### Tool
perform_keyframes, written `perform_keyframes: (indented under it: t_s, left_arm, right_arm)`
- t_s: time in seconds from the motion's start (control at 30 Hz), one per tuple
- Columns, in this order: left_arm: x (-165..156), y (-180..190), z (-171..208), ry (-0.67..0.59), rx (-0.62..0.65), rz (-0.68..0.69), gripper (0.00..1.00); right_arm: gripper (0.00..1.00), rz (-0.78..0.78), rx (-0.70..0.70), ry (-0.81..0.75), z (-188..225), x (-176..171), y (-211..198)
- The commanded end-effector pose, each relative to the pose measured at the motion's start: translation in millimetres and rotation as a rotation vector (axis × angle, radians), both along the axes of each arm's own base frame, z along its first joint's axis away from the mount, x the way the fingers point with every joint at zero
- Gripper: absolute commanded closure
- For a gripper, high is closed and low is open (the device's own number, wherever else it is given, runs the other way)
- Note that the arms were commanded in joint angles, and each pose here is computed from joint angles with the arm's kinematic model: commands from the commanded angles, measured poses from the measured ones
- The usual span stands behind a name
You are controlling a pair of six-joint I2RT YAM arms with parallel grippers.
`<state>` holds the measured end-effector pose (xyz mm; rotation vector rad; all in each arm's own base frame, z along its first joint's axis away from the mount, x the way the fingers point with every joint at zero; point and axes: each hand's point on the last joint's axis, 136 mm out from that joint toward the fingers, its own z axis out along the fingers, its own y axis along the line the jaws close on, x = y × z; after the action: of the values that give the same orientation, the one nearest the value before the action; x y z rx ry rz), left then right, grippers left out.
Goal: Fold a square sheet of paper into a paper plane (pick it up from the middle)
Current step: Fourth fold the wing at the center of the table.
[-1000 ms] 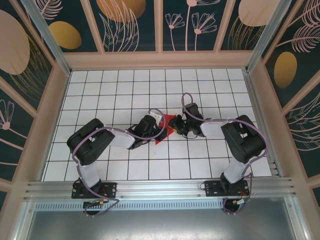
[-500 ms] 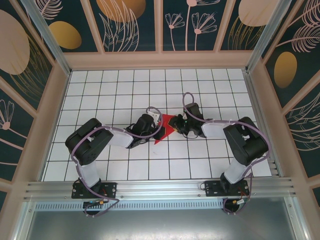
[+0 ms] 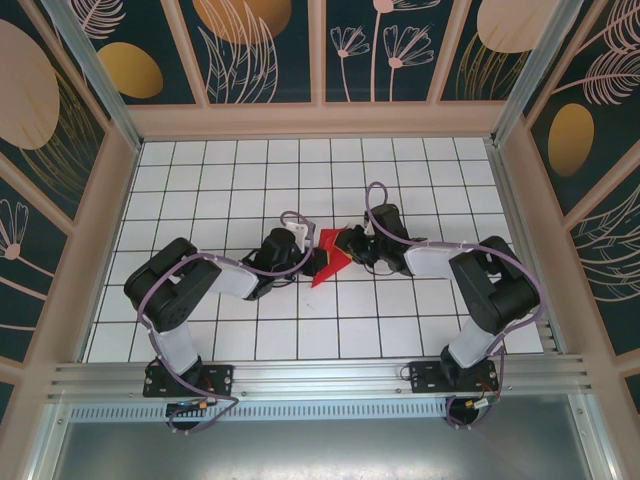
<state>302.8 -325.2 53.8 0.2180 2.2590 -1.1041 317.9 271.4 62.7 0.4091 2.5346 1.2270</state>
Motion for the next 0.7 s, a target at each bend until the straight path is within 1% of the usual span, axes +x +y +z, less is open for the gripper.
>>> perform_keyframes:
  t_s: [0.0, 0.33, 0.67]
  left_arm:
    - [3, 0, 3, 0.027, -0.055, 0.022, 0.9]
    - [1, 1, -12, 0.121, -0.075, 0.041, 0.88]
    - [2, 2, -17, 0.162, -0.09, 0.048, 0.86]
  right_arm:
    - [0.65, 0.057, 0.022, -0.039, 0, -1, 9]
    - [0.54, 0.098, 0.001, -0.024, -13, 0, 15]
    - [0.54, 0.111, -0.013, -0.015, -20, 5, 18]
